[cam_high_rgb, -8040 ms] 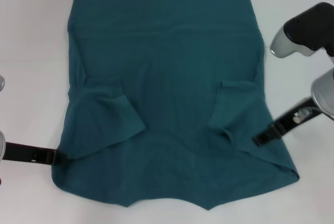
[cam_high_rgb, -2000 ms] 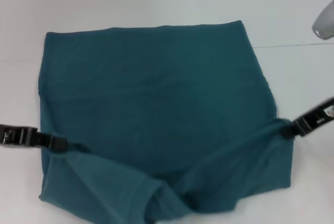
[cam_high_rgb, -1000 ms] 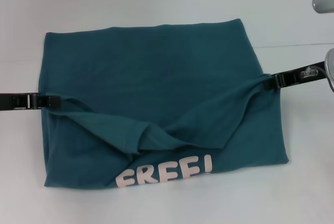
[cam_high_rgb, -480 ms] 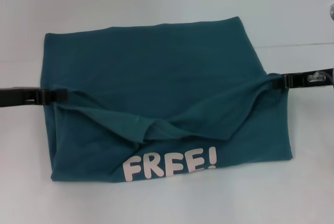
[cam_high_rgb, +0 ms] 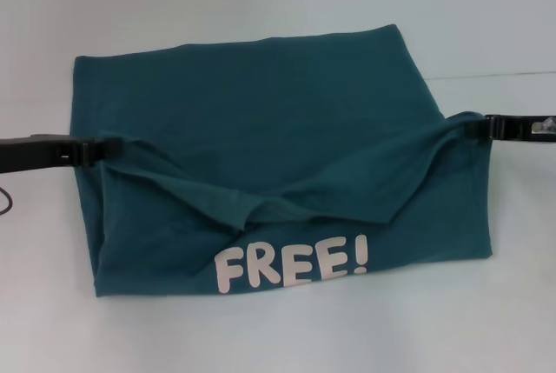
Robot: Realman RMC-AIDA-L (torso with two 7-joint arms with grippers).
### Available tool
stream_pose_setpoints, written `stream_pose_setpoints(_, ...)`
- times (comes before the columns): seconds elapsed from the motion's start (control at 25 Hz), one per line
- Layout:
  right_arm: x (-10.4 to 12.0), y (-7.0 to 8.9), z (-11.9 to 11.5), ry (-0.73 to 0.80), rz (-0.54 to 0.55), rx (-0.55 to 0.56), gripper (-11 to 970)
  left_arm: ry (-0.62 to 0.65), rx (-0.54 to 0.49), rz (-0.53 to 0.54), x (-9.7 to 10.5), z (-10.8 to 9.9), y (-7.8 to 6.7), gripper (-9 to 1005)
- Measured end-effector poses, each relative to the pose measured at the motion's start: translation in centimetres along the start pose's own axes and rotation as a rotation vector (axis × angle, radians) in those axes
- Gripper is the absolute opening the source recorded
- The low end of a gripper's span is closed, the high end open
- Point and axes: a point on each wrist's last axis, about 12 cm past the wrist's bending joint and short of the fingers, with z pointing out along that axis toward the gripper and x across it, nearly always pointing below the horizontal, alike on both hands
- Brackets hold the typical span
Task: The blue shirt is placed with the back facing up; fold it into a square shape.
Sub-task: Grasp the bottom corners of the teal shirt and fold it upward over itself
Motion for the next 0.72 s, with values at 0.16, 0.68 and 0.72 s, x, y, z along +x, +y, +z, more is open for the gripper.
stream_pose_setpoints(0.16, 0.09, -0.88, -0.52, -0.028, 0.034, 0.014, 57, -0.005, -0.011, 0.01, -0.02, 0.17, 0.09, 56)
stream_pose_setpoints(0.68, 0.0, -1.35, -0.55, -0.103, 0.078, -0.003, 58, -0.036, -0.057, 0.044, -0.37, 0.6, 0.36, 69)
stream_pose_setpoints(0.72, -0.07, -1.36, -0.44, -0.106, 0.079, 0.0, 58, -0.044, -0.059, 0.045, -0.39, 0.7, 0.39, 70)
